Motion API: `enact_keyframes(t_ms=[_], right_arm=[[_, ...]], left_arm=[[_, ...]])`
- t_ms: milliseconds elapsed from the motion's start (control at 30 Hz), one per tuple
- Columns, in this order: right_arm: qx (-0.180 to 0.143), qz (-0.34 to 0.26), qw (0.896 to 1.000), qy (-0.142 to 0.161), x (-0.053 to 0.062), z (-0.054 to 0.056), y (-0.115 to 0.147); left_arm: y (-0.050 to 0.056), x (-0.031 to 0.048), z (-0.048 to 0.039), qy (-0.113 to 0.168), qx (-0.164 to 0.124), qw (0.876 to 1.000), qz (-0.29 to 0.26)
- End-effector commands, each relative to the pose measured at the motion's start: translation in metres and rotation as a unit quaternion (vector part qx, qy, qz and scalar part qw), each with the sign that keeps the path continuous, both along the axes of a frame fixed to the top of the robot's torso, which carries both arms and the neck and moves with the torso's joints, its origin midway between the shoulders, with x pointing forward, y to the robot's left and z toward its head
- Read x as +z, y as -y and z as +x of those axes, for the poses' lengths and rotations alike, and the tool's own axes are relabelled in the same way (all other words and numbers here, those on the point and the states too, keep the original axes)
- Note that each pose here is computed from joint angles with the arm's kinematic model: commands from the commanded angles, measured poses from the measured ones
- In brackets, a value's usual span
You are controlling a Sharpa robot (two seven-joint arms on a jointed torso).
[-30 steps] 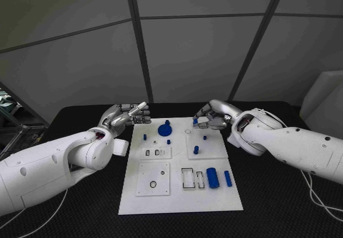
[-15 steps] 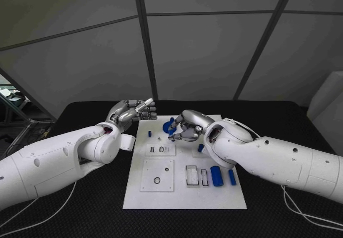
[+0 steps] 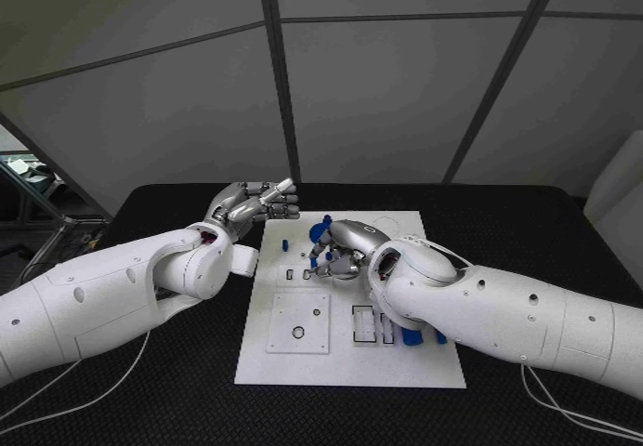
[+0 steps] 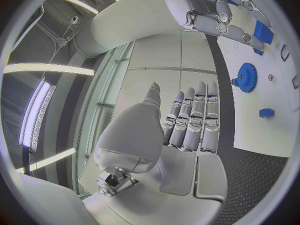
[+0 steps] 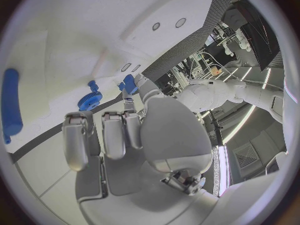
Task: Assemble the parts on the task board
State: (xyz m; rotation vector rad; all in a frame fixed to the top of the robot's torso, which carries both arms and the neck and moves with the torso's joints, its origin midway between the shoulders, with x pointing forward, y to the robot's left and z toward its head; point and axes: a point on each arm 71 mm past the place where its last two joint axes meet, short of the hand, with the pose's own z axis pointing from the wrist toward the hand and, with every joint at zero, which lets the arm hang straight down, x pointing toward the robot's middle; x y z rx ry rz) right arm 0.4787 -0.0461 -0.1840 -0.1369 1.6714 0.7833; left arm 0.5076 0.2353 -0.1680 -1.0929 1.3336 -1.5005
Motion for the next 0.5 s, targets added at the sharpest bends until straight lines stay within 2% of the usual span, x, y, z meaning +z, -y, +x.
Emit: enact_keyframes(t_ms=[33, 500], right_arm=[[-0.002, -0.024, 1.0, 0.009, -0.0009, 0.0, -0.0022], [0.009, -0.05, 0.999, -0.003, -0.0095, -0.0006, -0.0063]], left_arm=[[0.0023, 0.0018, 0.0002, 0.005, -0.007, 1.0, -0.002], [0.0024, 0.0016, 0.0005, 0.004, -0.008, 1.0, -0.002]])
